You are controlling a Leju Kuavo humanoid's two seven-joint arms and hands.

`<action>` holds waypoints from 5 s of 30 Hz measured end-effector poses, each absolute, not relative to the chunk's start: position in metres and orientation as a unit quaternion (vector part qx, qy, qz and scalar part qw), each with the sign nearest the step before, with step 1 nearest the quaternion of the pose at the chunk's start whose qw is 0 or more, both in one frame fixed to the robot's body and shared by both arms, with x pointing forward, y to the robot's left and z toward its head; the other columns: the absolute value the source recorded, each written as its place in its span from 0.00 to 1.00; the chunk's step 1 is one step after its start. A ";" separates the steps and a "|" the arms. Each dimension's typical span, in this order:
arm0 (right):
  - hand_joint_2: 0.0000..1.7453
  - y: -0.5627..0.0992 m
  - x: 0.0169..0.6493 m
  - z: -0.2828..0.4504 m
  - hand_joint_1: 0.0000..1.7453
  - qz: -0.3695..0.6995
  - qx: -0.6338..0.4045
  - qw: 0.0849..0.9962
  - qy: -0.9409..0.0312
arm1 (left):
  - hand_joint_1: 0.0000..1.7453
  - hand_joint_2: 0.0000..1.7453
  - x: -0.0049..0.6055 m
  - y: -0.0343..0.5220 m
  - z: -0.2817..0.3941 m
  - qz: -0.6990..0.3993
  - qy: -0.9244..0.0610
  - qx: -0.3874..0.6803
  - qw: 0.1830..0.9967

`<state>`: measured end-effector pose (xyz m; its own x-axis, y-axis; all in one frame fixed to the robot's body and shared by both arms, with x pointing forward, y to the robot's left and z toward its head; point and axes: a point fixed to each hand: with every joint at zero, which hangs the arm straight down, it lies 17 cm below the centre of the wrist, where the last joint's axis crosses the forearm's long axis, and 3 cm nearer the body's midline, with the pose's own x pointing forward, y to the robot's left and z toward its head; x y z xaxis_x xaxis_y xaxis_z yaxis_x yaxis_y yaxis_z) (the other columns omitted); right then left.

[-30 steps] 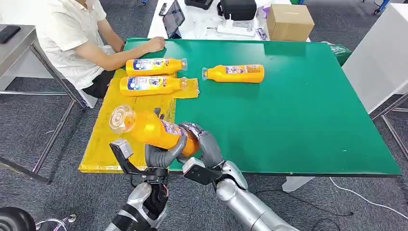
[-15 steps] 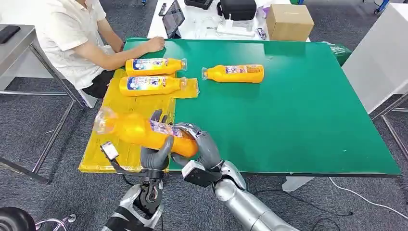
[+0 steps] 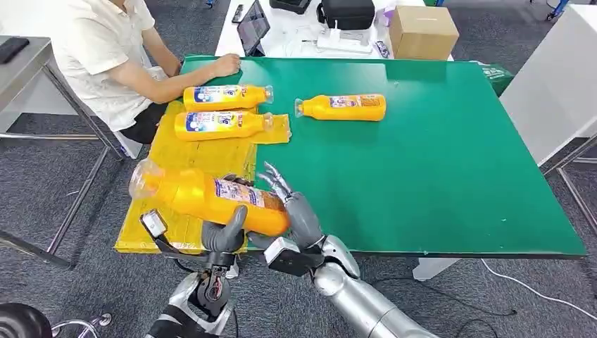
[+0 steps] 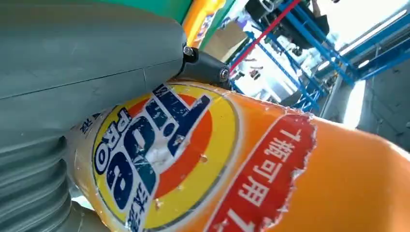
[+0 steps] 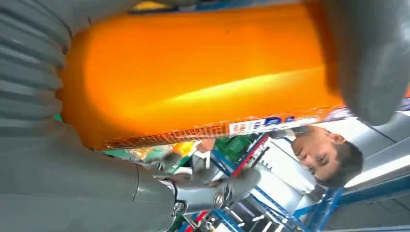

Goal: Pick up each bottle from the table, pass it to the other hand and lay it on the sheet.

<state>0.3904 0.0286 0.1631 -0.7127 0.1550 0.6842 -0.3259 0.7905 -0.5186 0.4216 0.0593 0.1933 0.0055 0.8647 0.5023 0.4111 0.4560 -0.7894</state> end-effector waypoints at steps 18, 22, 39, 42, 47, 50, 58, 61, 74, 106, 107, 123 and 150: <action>0.00 0.002 0.358 0.195 0.00 0.282 -0.100 0.284 -0.911 | 1.00 1.00 0.469 0.149 0.163 0.036 -0.826 0.109 0.552; 0.00 -0.024 0.359 0.236 0.00 0.229 -0.144 0.259 -0.927 | 1.00 1.00 0.477 0.169 0.162 -0.032 -0.827 0.204 0.523; 0.00 -0.068 0.351 0.307 0.00 0.111 -0.183 0.237 -0.948 | 1.00 1.00 0.543 0.207 0.100 -0.297 -0.664 0.391 0.565; 0.00 -0.069 0.351 0.306 0.00 0.102 -0.175 0.244 -0.948 | 0.51 1.00 0.555 0.206 0.082 -0.346 -0.623 0.381 0.589; 0.00 -0.068 0.354 0.299 0.00 0.086 -0.152 0.267 -0.948 | 0.07 1.00 0.560 0.212 0.068 -0.375 -0.590 0.381 0.605; 0.00 -0.063 0.356 0.289 0.00 0.091 -0.142 0.282 -0.944 | 0.07 1.00 0.560 0.210 0.061 -0.391 -0.580 0.374 0.609; 0.00 -0.057 0.362 0.271 0.00 0.100 -0.130 0.305 -0.938 | 0.00 1.00 0.559 0.204 0.049 -0.422 -0.565 0.356 0.613; 0.00 -0.056 0.366 0.261 0.00 0.108 -0.130 0.315 -0.934 | 0.00 1.00 0.559 0.197 0.048 -0.441 -0.563 0.345 0.608; 0.00 -0.063 0.371 0.231 0.00 0.132 -0.137 0.341 -0.921 | 0.00 1.00 0.533 0.139 0.043 -0.494 -0.614 0.252 0.562; 1.00 -0.105 0.383 0.188 0.00 0.287 -0.304 0.286 -0.863 | 0.00 1.00 0.403 0.104 0.203 -0.155 -0.870 0.100 0.457; 1.00 -0.108 0.388 0.177 0.00 0.318 -0.322 0.279 -0.847 | 0.00 1.00 0.402 0.105 0.203 -0.147 -0.870 0.090 0.461; 1.00 -0.238 0.476 0.077 0.00 0.471 -0.457 0.353 -0.667 | 0.00 1.00 0.406 0.168 0.201 0.105 -0.833 -0.032 0.543; 1.00 -0.239 0.521 0.025 0.00 0.570 -0.377 0.448 -0.576 | 0.00 1.00 0.408 0.159 0.194 0.103 -0.819 -0.042 0.563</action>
<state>0.5207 -0.2388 0.0249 -0.3151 0.9451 0.0865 -0.0770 0.0654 -0.9949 0.4085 0.1588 0.1937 -0.3622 0.1855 0.9135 -0.0467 0.9752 -0.2165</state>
